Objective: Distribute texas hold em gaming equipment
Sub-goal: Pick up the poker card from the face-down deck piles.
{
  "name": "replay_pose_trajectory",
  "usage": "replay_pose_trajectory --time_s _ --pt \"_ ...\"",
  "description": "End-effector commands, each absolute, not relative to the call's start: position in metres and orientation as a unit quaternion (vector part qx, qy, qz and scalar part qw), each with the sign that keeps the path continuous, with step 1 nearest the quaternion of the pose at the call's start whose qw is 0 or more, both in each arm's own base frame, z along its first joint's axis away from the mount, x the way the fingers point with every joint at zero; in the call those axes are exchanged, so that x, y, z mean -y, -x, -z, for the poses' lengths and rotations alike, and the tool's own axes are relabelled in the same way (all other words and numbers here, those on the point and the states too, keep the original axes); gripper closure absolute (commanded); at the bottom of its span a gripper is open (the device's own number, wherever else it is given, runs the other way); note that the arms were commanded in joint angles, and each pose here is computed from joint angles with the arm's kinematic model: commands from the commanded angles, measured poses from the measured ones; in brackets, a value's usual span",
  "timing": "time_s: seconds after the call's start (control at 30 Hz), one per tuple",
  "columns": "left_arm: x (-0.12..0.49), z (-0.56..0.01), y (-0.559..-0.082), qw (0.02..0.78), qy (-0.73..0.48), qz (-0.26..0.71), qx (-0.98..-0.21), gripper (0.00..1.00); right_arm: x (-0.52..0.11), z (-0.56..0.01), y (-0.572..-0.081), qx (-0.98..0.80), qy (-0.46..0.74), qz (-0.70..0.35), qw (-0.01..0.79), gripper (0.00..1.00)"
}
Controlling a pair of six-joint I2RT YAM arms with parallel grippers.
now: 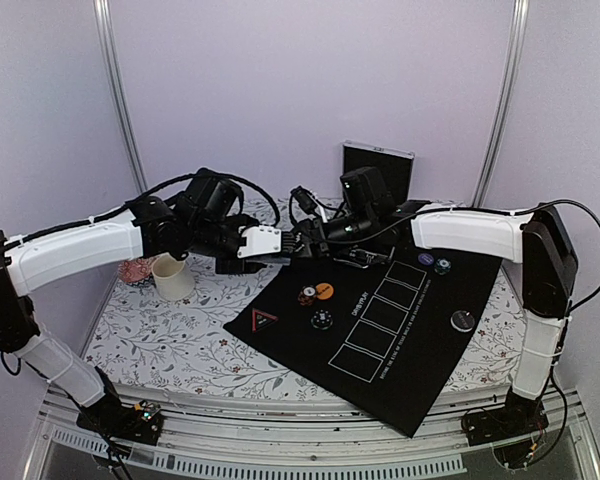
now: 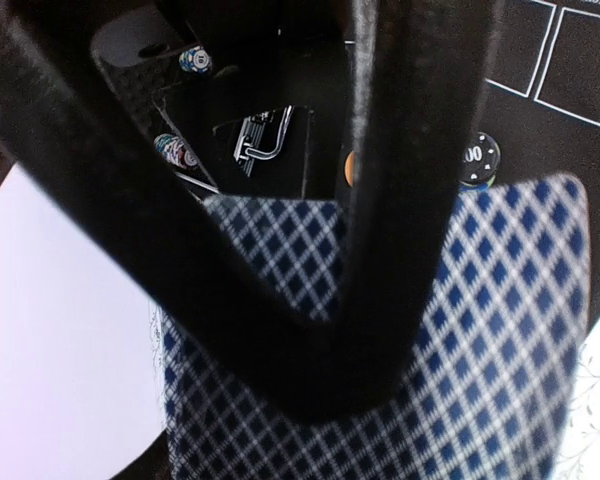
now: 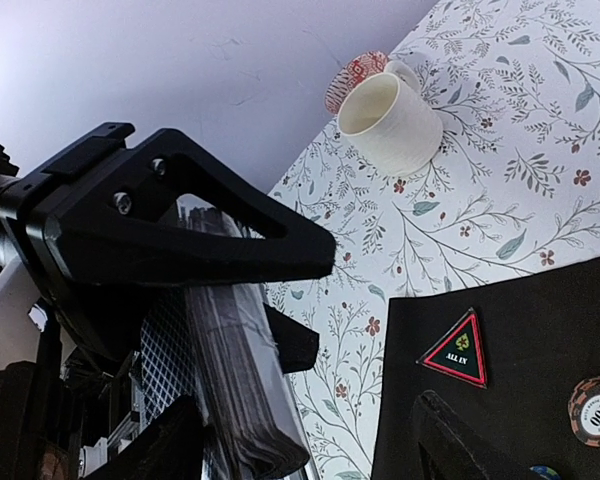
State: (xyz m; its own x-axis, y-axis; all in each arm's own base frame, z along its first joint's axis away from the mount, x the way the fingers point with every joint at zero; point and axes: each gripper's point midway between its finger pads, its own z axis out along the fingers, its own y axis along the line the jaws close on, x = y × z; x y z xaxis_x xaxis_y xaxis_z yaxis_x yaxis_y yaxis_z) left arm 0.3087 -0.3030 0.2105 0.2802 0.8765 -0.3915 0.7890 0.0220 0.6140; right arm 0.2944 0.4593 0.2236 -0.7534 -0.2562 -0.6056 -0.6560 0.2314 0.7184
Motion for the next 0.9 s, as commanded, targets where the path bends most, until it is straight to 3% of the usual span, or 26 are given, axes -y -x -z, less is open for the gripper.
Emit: replay_pose_trajectory --time_s 0.0,0.87 --pt "0.302 -0.226 -0.313 0.423 -0.683 -0.061 -0.592 0.48 -0.447 -0.227 -0.302 -0.778 0.296 -0.516 0.203 0.29" --pt "0.303 -0.219 -0.309 0.418 -0.684 -0.049 -0.596 0.48 -0.444 -0.263 -0.296 -0.752 0.310 -0.539 0.220 0.32"
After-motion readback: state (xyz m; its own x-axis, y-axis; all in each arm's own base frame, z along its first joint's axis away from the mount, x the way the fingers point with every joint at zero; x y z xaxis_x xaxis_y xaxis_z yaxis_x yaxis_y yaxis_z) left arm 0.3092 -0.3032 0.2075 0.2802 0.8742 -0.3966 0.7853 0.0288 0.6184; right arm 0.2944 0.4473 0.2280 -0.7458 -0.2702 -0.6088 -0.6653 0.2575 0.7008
